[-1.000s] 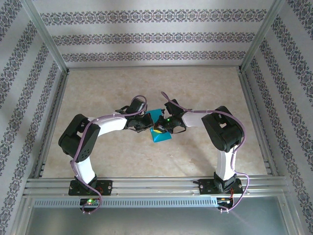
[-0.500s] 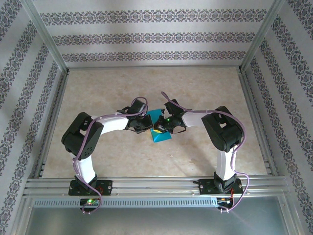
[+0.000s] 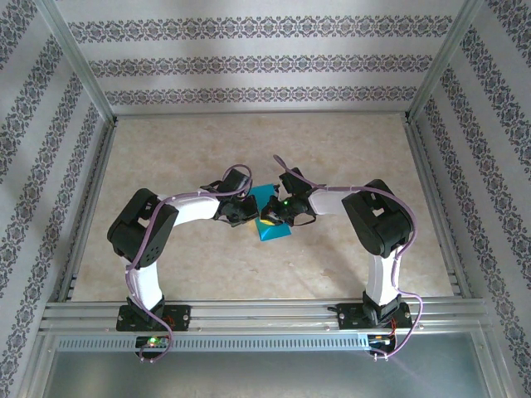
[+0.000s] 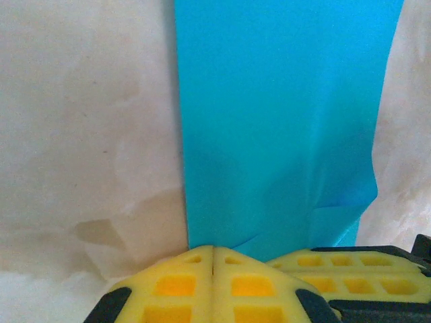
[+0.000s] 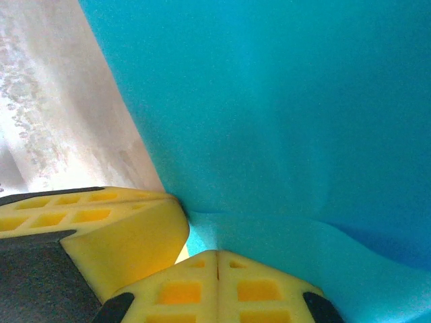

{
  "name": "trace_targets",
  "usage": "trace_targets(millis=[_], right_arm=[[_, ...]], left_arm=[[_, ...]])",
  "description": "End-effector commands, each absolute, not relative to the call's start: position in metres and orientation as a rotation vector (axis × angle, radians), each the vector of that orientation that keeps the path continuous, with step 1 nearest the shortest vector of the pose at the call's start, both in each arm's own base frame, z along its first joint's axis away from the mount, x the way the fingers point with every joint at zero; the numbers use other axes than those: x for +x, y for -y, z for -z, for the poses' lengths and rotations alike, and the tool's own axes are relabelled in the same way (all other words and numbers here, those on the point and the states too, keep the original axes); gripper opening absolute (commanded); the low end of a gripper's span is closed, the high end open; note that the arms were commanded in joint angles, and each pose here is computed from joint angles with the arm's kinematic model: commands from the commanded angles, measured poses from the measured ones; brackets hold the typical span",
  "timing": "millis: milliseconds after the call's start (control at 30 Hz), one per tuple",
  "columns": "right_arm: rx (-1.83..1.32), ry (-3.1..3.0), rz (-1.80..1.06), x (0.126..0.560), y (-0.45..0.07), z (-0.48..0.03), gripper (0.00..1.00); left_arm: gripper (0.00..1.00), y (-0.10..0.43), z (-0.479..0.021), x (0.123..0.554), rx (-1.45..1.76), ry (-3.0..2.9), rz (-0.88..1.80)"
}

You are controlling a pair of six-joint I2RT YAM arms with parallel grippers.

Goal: Fold a paper plane with a square sheet of paper (pick it up from the middle)
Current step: Fold the triangle a second time at the center of the table.

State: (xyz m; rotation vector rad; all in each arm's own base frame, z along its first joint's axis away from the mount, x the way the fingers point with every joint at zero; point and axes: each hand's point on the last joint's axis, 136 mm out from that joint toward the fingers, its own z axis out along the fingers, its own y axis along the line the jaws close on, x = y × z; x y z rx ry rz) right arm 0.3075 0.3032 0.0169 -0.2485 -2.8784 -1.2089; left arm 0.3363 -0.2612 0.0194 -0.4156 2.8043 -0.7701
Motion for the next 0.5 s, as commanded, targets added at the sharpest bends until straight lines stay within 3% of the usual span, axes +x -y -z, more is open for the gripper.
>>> trace_targets(millis=[0,133,467], right_arm=[[-0.253,2.879,1.233,0.308,-0.298,-0.030,0.06],[-0.165,2.930,1.318,0.317,-0.296,-0.058,0.09],[-0.179,2.996,1.158,0.318,-0.277,-0.024,0.06]], left_arm=[[0.00,0.249,0.007,0.316,-0.377,-2.919,0.620],[0.00,0.249,0.008,0.315,-0.330,-2.938,0.608],[0.00,0.253,0.005,0.320,-0.245,-2.944,0.596]])
